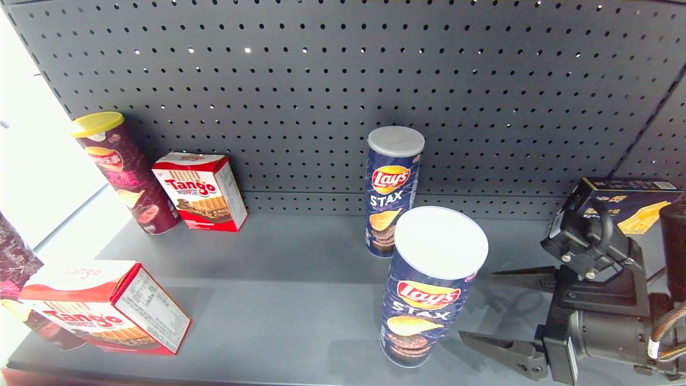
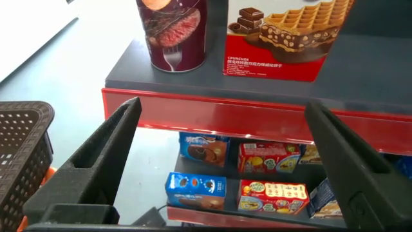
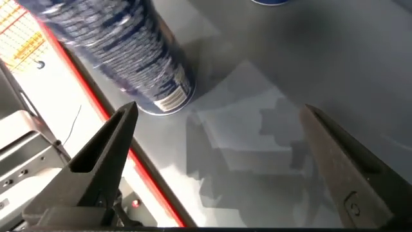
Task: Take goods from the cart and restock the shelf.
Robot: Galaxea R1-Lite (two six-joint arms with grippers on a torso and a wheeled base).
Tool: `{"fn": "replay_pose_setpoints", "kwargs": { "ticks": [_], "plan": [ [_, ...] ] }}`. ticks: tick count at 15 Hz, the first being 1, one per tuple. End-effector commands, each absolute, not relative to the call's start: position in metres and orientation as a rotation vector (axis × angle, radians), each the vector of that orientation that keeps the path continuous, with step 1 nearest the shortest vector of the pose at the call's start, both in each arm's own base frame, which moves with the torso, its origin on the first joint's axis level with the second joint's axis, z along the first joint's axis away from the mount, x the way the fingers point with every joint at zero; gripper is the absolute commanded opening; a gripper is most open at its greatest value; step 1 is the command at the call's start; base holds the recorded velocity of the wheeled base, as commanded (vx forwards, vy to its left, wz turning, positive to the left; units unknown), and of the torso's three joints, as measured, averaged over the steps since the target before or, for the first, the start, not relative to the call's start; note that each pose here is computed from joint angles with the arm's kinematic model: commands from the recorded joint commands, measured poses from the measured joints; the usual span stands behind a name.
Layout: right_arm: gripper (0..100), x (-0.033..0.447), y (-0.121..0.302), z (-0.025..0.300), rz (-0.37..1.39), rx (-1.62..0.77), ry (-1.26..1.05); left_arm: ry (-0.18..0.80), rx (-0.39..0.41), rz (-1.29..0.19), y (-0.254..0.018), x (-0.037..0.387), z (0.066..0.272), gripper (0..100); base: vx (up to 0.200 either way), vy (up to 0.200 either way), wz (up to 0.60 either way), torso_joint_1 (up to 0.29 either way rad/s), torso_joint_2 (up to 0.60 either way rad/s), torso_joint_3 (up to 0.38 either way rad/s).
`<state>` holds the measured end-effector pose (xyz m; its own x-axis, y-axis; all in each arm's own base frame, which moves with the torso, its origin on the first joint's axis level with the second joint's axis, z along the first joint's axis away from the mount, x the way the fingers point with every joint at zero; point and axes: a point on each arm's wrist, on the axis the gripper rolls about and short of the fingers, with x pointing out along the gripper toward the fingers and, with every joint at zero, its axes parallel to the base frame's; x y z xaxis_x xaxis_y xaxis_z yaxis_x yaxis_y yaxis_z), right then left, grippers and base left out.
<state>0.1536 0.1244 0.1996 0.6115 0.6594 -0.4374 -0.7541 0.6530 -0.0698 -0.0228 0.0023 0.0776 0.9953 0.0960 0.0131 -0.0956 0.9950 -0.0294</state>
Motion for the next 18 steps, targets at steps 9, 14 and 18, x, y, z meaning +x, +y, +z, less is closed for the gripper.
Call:
{"fn": "replay_pose_setpoints", "kwargs": {
  "ticks": [9, 14, 18],
  "plan": [
    [100, 0.172, 0.133, 0.201, 0.797, -0.258, 0.404, -0.012, -0.03, 0.096, 0.002, -0.023, 0.078, 100, 0.0, 0.0, 0.0, 0.0, 0.0, 0.0],
    [100, 0.18, 0.128, 0.2, 0.756, -0.248, 0.407, -0.012, -0.03, 0.1, 0.002, -0.023, 0.078, 100, 0.0, 0.0, 0.0, 0.0, 0.0, 0.0],
    [100, 0.167, 0.121, 0.196, 0.769, -0.252, 0.41, -0.011, -0.03, 0.098, 0.002, -0.022, 0.077, 100, 0.0, 0.0, 0.0, 0.0, 0.0, 0.0]
  ]
}}
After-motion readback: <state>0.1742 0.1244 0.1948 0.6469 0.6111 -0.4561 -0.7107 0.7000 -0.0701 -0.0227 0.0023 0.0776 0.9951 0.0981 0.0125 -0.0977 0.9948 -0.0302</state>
